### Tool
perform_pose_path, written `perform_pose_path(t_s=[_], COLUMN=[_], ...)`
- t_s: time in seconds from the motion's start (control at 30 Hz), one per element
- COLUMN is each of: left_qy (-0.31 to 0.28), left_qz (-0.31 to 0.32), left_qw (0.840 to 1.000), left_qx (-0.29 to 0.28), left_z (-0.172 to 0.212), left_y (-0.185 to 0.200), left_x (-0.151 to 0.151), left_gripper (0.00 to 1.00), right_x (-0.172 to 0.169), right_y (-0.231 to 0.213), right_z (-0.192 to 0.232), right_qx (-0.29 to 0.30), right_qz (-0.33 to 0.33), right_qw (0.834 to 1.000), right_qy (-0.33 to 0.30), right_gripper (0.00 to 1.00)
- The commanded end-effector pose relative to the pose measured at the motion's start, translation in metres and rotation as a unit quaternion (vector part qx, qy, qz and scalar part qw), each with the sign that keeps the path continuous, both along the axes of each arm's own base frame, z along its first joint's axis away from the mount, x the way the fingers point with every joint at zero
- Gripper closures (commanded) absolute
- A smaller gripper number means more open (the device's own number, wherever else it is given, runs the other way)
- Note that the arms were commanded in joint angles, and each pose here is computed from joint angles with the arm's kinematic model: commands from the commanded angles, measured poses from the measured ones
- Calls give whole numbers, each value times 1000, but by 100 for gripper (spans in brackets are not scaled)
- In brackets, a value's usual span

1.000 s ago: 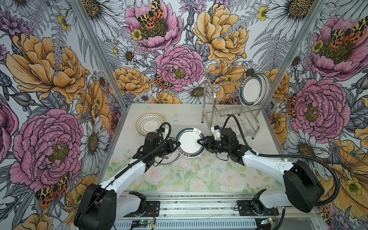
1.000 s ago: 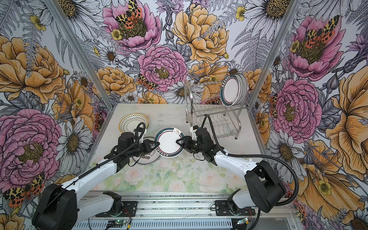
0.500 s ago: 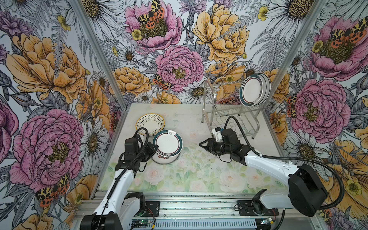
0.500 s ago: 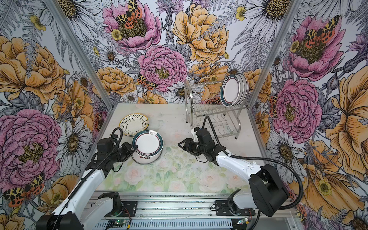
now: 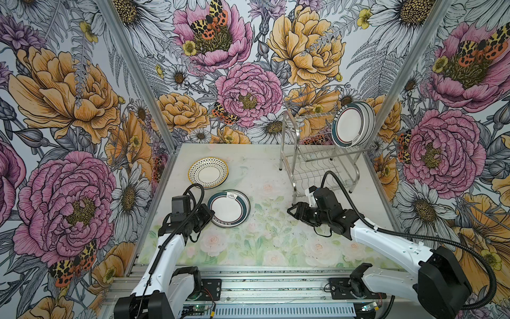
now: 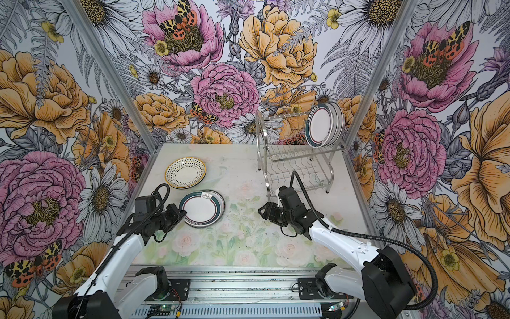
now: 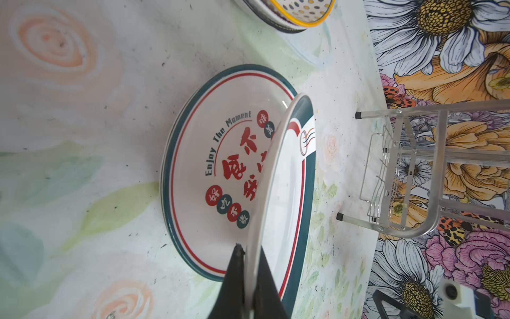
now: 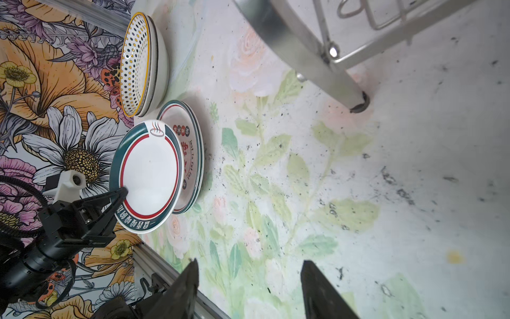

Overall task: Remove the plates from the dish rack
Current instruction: 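Lower the plate onto the printed plates with the left gripper while the right withdraws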

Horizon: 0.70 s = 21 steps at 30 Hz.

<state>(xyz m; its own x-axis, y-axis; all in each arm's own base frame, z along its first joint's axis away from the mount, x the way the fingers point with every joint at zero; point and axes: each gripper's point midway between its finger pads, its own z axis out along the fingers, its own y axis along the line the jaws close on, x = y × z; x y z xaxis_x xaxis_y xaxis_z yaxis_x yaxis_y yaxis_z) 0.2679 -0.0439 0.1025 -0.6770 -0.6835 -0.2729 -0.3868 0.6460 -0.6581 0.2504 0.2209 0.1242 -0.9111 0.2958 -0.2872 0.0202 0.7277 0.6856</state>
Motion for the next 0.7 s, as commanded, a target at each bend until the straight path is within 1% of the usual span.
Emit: perform_pose_path(t_s=[0.0,0.17,0.3,0.5,0.67], left_qy=[-3,16,29,58,82], left_qz=[7,4,6,15,16], left_qw=[1000,1000,999,998,995], left_qx=[17,20,26,36,50], left_z=[3,-8,-13,-26,-38], left_y=[8,6,7,9,10], left_x=[7,6,4,-4,-8], left_gripper=[100,100,95,80,74], right_x=[-1,1,5,13,19], right_y=[-11,-12,-14,-17,-20], right_z=[3,5,6,16,27], right_qx=[-23,-23,-23,-13,-5], right_qz=[-2,6,8,12,16], right_qw=[1000,1000,1000,1000,999], right_qy=[-11,-12,-13,-21,-33], right_gripper=[39,39,38,38,38])
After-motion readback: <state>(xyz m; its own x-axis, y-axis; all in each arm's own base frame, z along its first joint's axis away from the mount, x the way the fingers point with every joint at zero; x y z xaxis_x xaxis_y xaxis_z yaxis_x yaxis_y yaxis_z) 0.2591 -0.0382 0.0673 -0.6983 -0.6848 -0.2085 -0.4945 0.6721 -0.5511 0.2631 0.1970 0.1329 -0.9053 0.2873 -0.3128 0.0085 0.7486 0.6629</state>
